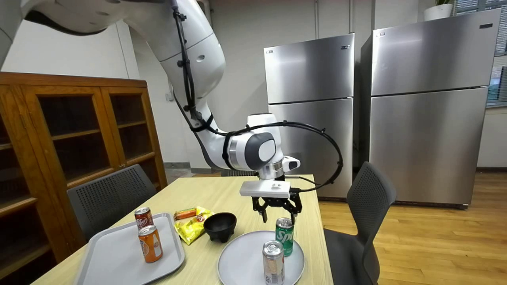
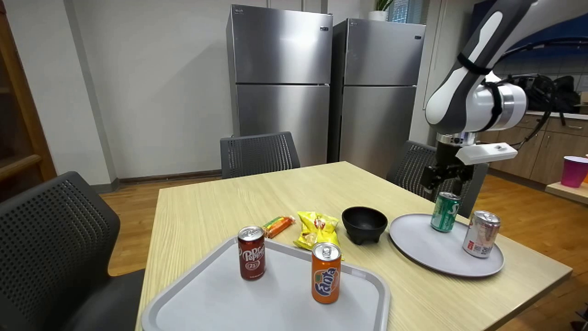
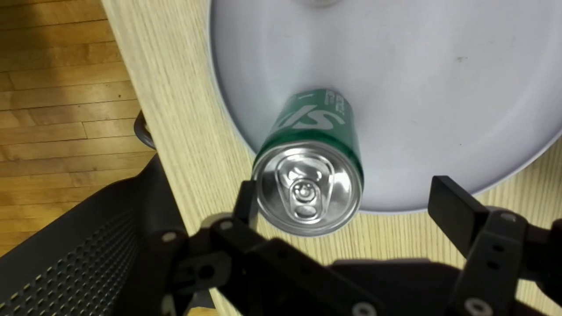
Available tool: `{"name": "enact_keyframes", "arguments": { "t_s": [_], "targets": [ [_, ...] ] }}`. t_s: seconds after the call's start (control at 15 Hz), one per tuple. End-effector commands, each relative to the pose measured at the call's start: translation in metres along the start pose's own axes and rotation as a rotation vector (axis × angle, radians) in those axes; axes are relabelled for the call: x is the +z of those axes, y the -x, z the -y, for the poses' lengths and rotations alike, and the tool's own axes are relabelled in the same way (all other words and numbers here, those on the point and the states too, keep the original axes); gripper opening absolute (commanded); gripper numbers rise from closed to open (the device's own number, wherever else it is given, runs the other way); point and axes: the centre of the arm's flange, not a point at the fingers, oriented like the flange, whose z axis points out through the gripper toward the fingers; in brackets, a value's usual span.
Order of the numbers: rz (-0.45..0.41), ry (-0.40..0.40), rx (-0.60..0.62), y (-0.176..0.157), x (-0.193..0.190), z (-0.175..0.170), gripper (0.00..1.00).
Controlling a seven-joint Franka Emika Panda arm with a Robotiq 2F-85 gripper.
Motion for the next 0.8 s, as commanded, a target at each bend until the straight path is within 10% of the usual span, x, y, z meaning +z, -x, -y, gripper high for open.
{"name": "enact_keyframes", "arguments": {
  "t_s": [0.0, 0.73],
  "targets": [
    [-0.02, -0.002, -0.018, -0.004, -0.008, -0.003, 1.0],
    [-0.008, -0.006, -0.014, -0.006, 0.0, -0.011, 1.0]
  ]
}}
